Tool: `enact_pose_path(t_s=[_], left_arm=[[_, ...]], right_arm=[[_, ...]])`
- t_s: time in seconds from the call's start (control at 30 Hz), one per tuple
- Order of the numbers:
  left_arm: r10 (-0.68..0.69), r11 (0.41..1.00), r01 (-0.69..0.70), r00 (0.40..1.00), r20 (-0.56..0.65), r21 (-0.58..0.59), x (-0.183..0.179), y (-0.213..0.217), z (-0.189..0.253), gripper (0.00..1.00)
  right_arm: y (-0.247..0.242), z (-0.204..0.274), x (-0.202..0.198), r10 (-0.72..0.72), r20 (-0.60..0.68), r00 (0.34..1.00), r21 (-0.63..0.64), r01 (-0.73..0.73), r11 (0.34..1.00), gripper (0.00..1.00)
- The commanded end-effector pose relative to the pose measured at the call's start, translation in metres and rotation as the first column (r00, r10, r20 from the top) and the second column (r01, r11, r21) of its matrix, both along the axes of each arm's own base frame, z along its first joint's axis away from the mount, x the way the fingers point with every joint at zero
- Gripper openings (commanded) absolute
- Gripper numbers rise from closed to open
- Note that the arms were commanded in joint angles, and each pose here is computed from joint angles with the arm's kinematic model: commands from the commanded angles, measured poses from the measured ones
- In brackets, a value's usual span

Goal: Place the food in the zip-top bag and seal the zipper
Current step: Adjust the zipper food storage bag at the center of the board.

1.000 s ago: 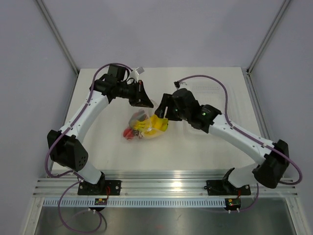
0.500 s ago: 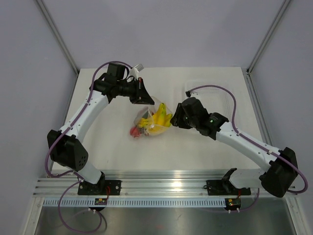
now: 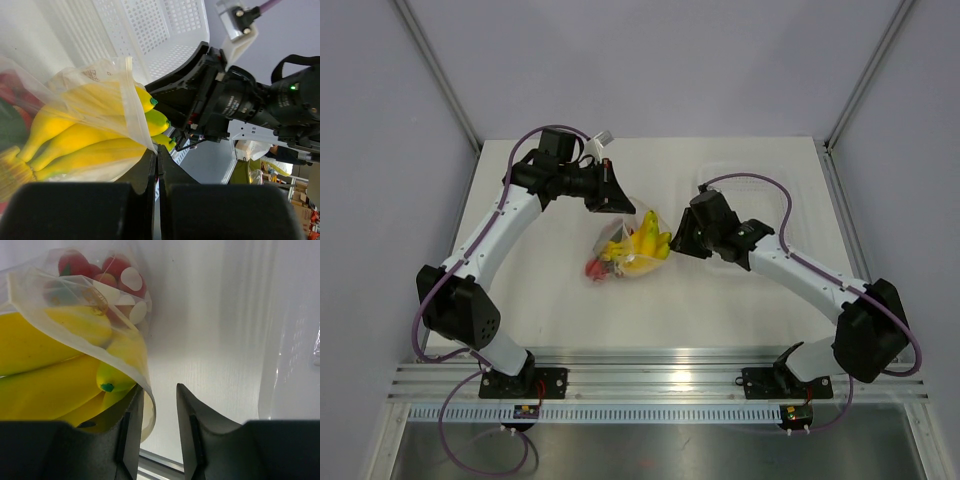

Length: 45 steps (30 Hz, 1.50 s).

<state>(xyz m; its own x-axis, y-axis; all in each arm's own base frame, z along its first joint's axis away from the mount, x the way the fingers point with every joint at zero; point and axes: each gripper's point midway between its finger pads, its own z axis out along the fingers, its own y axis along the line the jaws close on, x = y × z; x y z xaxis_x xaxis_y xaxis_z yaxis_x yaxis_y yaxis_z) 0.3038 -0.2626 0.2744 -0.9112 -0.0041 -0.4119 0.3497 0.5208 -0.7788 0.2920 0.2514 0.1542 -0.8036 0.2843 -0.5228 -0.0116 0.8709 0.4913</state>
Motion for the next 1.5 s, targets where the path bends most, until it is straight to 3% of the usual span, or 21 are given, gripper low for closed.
enact_pose_path(t_s=[0.0, 0.07, 0.1, 0.13, 0.27, 0.43, 0.5, 0.63, 0.7, 0.87, 1.03, 1.13, 1.23, 1.33, 1.47], left_arm=[[-0.026, 0.997, 0.031, 0.996, 0.080, -0.066, 0.000, -0.005, 0.031, 0.00], [-0.026, 0.997, 0.031, 0.996, 0.083, -0.065, 0.000, -0.004, 0.031, 0.00], [-0.026, 0.997, 0.031, 0.996, 0.080, -0.064, 0.000, -0.004, 0.030, 0.00], [-0.029, 0.997, 0.034, 0.996, 0.083, -0.066, -0.001, -0.005, 0.031, 0.00], [0.017, 1.000, -0.018, 0.997, 0.081, 0.005, 0.004, 0.002, 0.021, 0.00], [0.027, 0.994, -0.038, 0.993, 0.114, 0.099, 0.011, -0.002, 0.021, 0.00], [0.062, 0.990, -0.079, 0.988, 0.142, 0.117, 0.018, 0.001, 0.027, 0.00], [0.105, 0.963, -0.135, 0.985, 0.139, 0.232, 0.026, 0.017, 0.004, 0.00], [0.121, 0.945, -0.155, 0.984, 0.133, 0.288, 0.024, 0.024, -0.010, 0.00], [0.143, 0.905, -0.197, 0.975, 0.168, 0.376, 0.028, 0.037, -0.018, 0.00], [0.147, 0.900, -0.207, 0.972, 0.181, 0.384, 0.033, 0.032, -0.017, 0.00], [0.123, 0.884, -0.172, 0.983, 0.139, 0.434, 0.030, 0.026, -0.042, 0.00], [0.078, 0.911, -0.108, 0.993, 0.092, 0.398, 0.021, 0.010, -0.053, 0.00], [0.051, 0.948, -0.085, 0.992, 0.118, 0.306, 0.016, -0.002, -0.027, 0.00], [0.042, 0.965, -0.082, 0.986, 0.159, 0.250, 0.014, -0.011, 0.001, 0.00]], right_arm=[[0.017, 0.016, 0.011, 0.030, 0.042, 0.999, 0.061, -0.032, 0.998, 0.39], [0.020, 0.011, 0.017, 0.031, 0.037, 0.999, 0.053, -0.033, 0.998, 0.32], [0.022, 0.009, 0.019, 0.034, 0.035, 0.999, 0.048, -0.035, 0.998, 0.08], [0.025, 0.014, 0.023, 0.040, 0.040, 0.998, 0.045, -0.042, 0.998, 0.00], [0.048, 0.068, 0.025, 0.111, 0.150, 0.982, 0.123, -0.130, 0.984, 0.00], [0.071, 0.147, 0.023, 0.153, 0.274, 0.949, 0.096, -0.185, 0.978, 0.00], [0.073, 0.148, 0.025, 0.145, 0.282, 0.948, 0.104, -0.181, 0.978, 0.00], [0.058, 0.078, 0.036, 0.088, 0.152, 0.984, -0.017, -0.086, 0.996, 0.00], [0.058, 0.062, 0.029, 0.096, 0.112, 0.989, -0.018, -0.094, 0.995, 0.00], [0.067, 0.110, 0.016, 0.111, 0.195, 0.975, 0.118, -0.136, 0.984, 0.00], [0.072, 0.170, 0.002, 0.128, 0.302, 0.945, 0.189, -0.191, 0.963, 0.00], [0.077, 0.151, 0.006, 0.127, 0.271, 0.954, 0.181, -0.180, 0.967, 0.00], [0.083, 0.107, 0.014, 0.130, 0.190, 0.973, 0.128, -0.156, 0.979, 0.00], [0.088, 0.100, 0.019, 0.132, 0.162, 0.978, 0.113, -0.152, 0.982, 0.00], [0.091, 0.126, 0.022, 0.127, 0.216, 0.968, 0.145, -0.160, 0.976, 0.00]])
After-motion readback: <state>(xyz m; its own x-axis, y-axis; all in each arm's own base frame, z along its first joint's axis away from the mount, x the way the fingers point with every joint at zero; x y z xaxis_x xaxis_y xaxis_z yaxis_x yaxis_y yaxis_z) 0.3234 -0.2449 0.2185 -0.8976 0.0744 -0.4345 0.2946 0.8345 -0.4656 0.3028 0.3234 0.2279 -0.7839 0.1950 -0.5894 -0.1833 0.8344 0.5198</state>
